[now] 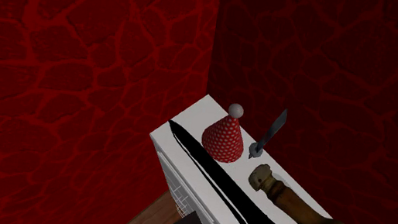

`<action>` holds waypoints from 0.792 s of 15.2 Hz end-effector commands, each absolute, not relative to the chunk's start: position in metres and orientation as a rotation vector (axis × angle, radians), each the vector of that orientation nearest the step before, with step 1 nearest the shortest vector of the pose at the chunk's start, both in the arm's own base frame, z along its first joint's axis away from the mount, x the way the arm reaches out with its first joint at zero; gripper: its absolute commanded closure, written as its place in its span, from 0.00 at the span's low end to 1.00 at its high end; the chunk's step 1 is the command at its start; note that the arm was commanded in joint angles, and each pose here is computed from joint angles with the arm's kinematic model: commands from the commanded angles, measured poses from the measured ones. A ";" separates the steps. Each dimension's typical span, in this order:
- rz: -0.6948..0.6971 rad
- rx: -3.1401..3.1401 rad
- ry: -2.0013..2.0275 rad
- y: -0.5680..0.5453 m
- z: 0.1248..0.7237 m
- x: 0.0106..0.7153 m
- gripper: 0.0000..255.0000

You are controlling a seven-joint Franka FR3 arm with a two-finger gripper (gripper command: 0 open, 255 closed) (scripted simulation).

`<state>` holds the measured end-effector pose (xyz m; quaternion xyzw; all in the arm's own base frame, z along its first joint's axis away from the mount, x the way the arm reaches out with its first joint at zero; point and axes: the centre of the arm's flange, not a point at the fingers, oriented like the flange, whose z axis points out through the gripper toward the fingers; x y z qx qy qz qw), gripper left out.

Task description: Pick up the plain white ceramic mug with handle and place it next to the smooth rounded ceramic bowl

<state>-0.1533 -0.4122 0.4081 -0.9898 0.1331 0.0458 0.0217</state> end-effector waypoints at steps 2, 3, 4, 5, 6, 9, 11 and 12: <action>0.142 -3.068 0.412 -0.412 0.392 -0.154 1.00; 0.142 -3.068 0.412 -0.412 0.387 -0.154 1.00; 0.142 -3.068 0.412 -0.412 0.381 -0.154 1.00; 0.142 -3.068 0.412 -0.412 0.375 -0.154 1.00; 0.142 -3.068 0.413 -0.412 0.375 -0.154 1.00; 0.142 -3.068 0.412 -0.412 0.375 -0.154 1.00; 0.142 -3.068 0.412 -0.412 0.375 -0.154 1.00; 0.142 -3.068 0.412 -0.412 0.375 -0.154 1.00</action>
